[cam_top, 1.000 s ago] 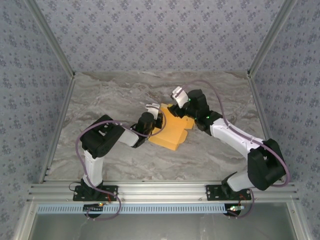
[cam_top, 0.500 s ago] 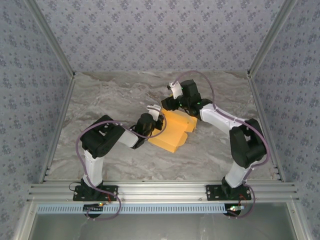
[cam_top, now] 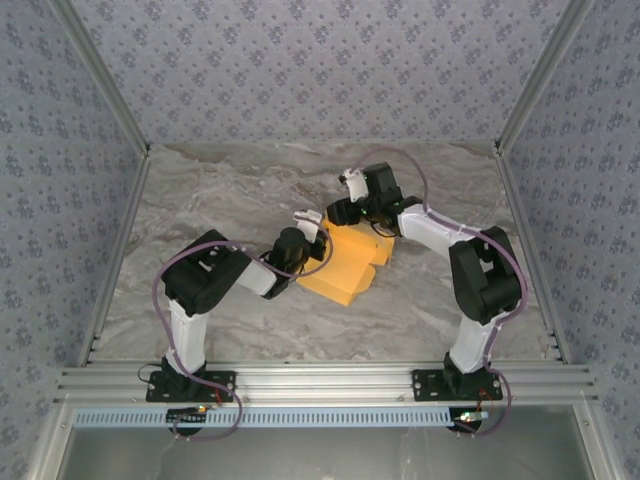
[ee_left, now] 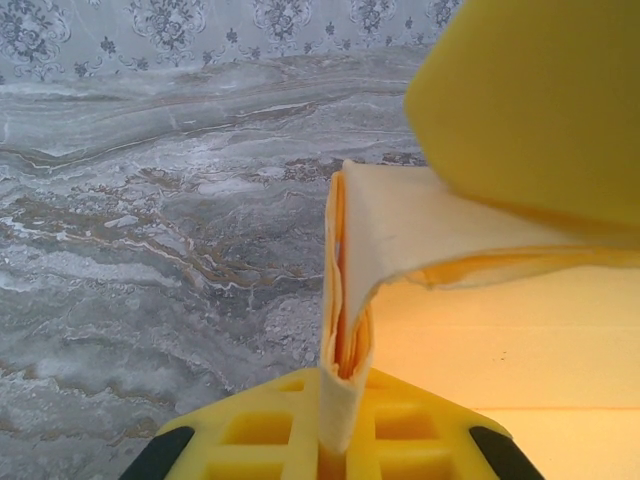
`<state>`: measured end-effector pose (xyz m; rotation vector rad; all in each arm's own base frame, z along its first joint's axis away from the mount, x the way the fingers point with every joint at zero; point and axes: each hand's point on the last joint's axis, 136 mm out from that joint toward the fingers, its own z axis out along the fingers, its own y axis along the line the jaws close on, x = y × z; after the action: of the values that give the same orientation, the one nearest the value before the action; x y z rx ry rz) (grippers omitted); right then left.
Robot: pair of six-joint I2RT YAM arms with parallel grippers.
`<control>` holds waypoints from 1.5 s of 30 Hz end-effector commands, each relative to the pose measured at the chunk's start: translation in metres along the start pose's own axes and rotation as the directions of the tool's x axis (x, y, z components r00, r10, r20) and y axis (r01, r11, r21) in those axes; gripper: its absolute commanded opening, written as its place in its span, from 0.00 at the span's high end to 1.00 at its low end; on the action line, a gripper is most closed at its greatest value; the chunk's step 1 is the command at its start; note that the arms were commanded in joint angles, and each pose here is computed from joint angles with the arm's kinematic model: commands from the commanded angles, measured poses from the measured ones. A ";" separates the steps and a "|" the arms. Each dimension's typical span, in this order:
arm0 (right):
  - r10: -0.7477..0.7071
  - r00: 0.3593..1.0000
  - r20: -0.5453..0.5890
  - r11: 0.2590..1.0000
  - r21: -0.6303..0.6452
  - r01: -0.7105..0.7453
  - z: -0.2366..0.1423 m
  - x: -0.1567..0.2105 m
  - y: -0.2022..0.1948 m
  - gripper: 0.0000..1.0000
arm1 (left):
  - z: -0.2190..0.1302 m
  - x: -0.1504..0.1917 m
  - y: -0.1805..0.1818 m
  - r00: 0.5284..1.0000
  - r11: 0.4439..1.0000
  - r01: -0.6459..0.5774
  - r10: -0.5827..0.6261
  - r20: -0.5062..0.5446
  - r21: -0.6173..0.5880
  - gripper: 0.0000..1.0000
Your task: Fold the paper box
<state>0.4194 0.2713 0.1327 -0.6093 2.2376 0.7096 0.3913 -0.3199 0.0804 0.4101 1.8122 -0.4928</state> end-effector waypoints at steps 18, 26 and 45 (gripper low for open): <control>0.064 0.992 -0.112 0.998 0.006 -0.064 0.026 0.019 -0.012 0.52 | -0.001 -0.002 -0.008 0.999 0.998 -0.026 0.025 0.028 0.049 0.86; 0.060 0.991 -0.119 0.998 0.015 -0.059 0.020 0.017 -0.013 0.51 | -0.001 -0.001 -0.006 0.999 0.999 -0.029 0.028 0.025 0.036 0.92; 0.047 0.988 0.144 0.987 0.144 -0.068 -0.113 -0.032 0.007 0.43 | -0.039 -0.022 0.029 0.998 0.984 0.055 -0.052 0.026 -0.171 1.00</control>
<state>0.4006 0.2232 0.2361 -0.4693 2.1155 0.6465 0.3818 -0.2888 0.0898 0.3274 1.8425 -0.4011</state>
